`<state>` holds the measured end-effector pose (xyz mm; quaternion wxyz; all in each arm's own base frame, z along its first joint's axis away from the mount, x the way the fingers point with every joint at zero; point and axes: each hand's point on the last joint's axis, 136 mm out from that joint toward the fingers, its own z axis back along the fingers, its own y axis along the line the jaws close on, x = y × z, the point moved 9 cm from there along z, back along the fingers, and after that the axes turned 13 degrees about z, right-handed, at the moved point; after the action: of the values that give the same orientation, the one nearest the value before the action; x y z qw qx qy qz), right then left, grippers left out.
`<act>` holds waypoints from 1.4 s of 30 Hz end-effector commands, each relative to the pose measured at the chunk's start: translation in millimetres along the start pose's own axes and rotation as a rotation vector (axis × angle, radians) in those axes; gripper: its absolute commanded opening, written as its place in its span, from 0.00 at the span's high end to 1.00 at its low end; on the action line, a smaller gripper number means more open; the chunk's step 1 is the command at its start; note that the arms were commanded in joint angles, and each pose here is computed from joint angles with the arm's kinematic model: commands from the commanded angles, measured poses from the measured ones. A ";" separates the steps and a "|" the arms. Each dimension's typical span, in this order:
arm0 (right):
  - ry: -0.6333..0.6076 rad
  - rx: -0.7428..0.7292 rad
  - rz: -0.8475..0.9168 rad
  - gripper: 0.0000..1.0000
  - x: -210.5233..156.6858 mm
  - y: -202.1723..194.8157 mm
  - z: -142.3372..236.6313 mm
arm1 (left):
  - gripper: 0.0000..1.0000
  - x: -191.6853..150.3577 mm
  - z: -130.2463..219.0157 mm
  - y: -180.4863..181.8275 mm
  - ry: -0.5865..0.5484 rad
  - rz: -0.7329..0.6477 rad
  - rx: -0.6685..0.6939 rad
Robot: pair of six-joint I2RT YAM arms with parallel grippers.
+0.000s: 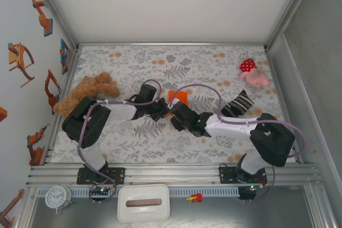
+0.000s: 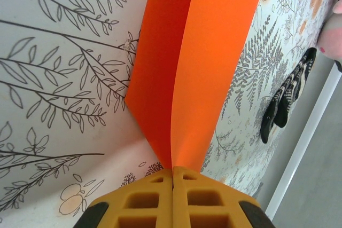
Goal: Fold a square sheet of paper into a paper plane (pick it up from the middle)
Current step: Third fold the triangle at the center of the table.
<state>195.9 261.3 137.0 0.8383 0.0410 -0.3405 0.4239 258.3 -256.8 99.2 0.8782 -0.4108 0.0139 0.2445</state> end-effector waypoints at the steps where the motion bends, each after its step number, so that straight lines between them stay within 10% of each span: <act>1: -0.004 0.005 -0.005 0.66 3.0 0.9 -4.7 | 0.95 -1.8 7.1 -11.0 0.013 0.001 -0.032; 16: -0.032 0.053 -0.036 1.00 3.2 -4.2 -1.8 | 0.85 1.9 19.3 -8.3 -0.010 0.023 -0.049; 25: -0.073 0.287 -0.091 1.00 -0.8 -3.2 5.4 | 0.69 20.1 57.2 -4.7 -0.117 0.002 -0.058; 42: -0.082 0.527 -0.178 1.00 -16.9 5.1 -3.2 | 0.77 32.2 6.8 -28.7 0.013 -0.071 -0.053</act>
<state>188.2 253.9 123.1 0.8250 0.2735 -0.2521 0.4255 293.3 -242.4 115.2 0.8724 -0.4249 -0.0083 0.2413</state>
